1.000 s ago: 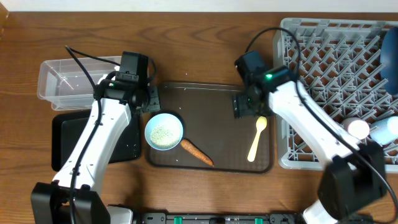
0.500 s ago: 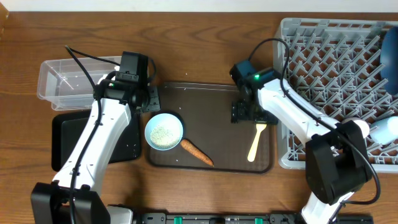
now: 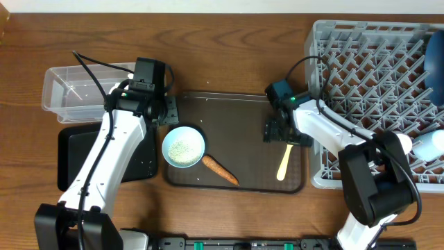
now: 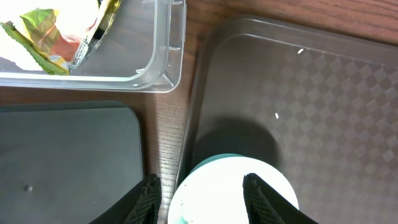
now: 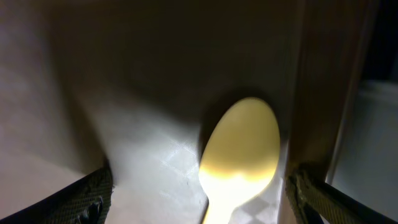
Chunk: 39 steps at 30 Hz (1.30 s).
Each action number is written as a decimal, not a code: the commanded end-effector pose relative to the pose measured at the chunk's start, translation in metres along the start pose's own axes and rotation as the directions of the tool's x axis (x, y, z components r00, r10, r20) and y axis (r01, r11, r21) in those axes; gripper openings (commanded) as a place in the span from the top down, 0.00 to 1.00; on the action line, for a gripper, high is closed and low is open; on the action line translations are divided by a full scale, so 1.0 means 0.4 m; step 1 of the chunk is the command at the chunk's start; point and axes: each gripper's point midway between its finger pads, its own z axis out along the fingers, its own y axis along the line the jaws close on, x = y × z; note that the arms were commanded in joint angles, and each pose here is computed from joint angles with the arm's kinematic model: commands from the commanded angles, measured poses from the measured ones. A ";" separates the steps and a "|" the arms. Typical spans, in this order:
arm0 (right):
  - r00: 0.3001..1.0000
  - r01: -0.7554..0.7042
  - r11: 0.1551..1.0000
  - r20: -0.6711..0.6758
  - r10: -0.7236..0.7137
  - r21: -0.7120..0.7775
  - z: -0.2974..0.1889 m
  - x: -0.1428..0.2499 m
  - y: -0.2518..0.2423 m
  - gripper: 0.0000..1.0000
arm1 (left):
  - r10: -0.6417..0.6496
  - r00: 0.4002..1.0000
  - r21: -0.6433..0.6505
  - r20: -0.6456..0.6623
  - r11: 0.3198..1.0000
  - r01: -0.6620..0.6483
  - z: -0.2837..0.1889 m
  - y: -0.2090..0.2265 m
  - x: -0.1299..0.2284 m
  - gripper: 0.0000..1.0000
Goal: Sort waste into correct bins and load items into the dishwasher rack
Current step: 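Move the right gripper to the yellow spoon and grasp it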
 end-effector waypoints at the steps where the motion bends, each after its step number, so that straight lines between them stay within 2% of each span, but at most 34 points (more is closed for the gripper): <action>1: 0.999 0.039 0.999 0.002 -0.039 -0.003 0.046 0.014 -0.006 0.13 | -0.009 1.000 -0.009 0.013 1.000 0.009 -0.007 0.005 -0.012 0.54; 4: 0.998 0.052 0.996 -0.016 -0.053 -0.073 0.065 0.034 0.019 0.20 | -0.009 1.000 -0.009 0.013 1.000 0.009 -0.007 0.005 -0.012 0.54; 8: 0.998 0.053 0.996 -0.021 -0.054 -0.072 0.073 0.044 0.016 0.28 | -0.009 1.000 -0.009 0.013 1.000 0.009 -0.007 0.005 -0.012 0.54; 11: 0.998 0.054 0.996 -0.022 -0.056 -0.072 0.073 0.045 0.016 0.38 | -0.009 1.000 -0.010 0.013 1.000 0.009 -0.007 0.005 -0.012 0.55; 18: 0.987 0.141 0.989 -0.065 -0.144 -0.050 0.073 0.072 -0.003 0.43 | -0.009 1.000 -0.011 0.006 1.000 0.009 -0.007 0.006 -0.008 0.55; 27: 0.984 0.143 0.989 -0.107 -0.145 -0.031 0.071 0.096 -0.019 0.51 | -0.008 1.000 -0.013 0.000 1.000 0.008 -0.007 0.007 -0.004 0.55; 34: 0.984 0.143 0.989 -0.107 -0.145 -0.031 0.071 0.096 -0.019 0.67 | -0.008 1.000 -0.014 -0.001 1.000 0.008 -0.007 0.007 -0.004 0.54; 39: 0.984 0.143 0.989 -0.107 -0.145 -0.031 0.071 0.096 -0.019 0.67 | -0.008 1.000 -0.014 -0.001 1.000 0.008 -0.007 0.008 -0.004 0.55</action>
